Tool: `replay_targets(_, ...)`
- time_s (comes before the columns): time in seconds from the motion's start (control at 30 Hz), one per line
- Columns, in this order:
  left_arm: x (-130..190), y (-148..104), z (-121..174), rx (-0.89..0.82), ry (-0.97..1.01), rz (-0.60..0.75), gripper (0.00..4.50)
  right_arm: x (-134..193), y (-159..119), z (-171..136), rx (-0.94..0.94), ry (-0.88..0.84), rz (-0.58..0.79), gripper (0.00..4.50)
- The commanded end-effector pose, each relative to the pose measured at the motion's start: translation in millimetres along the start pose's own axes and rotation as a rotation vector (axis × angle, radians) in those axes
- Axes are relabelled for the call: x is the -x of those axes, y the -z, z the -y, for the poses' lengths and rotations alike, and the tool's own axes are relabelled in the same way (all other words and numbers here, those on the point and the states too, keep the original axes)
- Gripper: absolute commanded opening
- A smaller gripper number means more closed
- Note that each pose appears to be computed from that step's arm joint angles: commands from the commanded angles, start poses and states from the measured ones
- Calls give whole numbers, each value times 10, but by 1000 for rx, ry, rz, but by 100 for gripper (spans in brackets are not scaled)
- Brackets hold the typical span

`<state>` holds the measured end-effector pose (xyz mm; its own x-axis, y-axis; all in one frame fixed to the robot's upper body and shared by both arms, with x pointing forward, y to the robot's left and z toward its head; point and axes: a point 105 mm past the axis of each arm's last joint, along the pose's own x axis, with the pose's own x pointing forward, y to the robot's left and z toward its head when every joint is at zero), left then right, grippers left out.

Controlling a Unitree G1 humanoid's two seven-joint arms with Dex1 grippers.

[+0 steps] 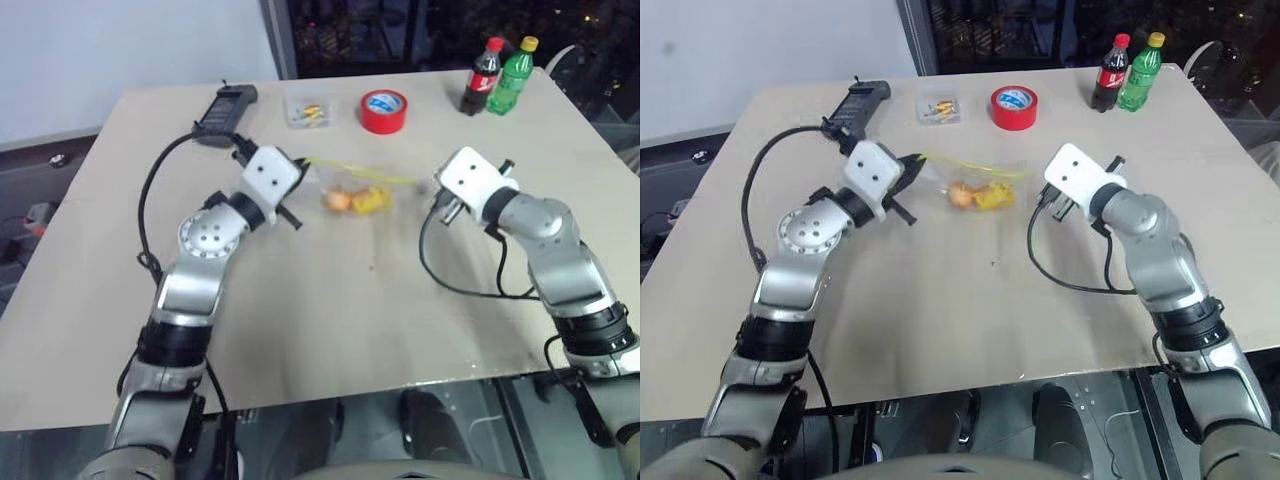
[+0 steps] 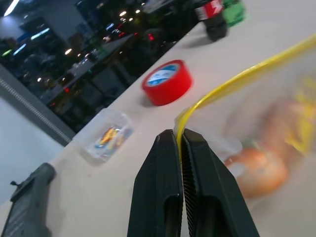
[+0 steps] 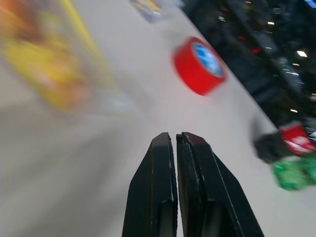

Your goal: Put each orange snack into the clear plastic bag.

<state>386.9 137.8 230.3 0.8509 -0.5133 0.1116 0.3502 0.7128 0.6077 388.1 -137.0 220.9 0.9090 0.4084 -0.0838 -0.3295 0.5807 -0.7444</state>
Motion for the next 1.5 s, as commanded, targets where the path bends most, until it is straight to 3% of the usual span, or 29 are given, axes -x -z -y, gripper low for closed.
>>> replay_targets(0.03,-229,-325,-266,-58,-38,110,0,25,-221,495,70,145,84,21)
replay_targets(0.17,-382,-384,-362,-65,-42,120,0,99,-293,526,13,62,136,21)
replay_targets(0.4,-671,-582,-395,-77,-37,160,0,200,-139,682,17,143,93,261)
replay_targets(0.57,-700,-847,-380,-60,-7,262,0,276,-75,662,8,170,78,261)
replay_targets(0.9,-460,-737,-169,-75,49,254,0,228,-322,-186,-330,-167,221,261)
replay_targets(1.3,-288,-733,-106,-53,51,230,0,373,-535,-635,-538,-481,278,261)
replay_targets(1.5,-257,-734,-99,-51,51,224,0,309,-522,-659,-567,-490,269,261)
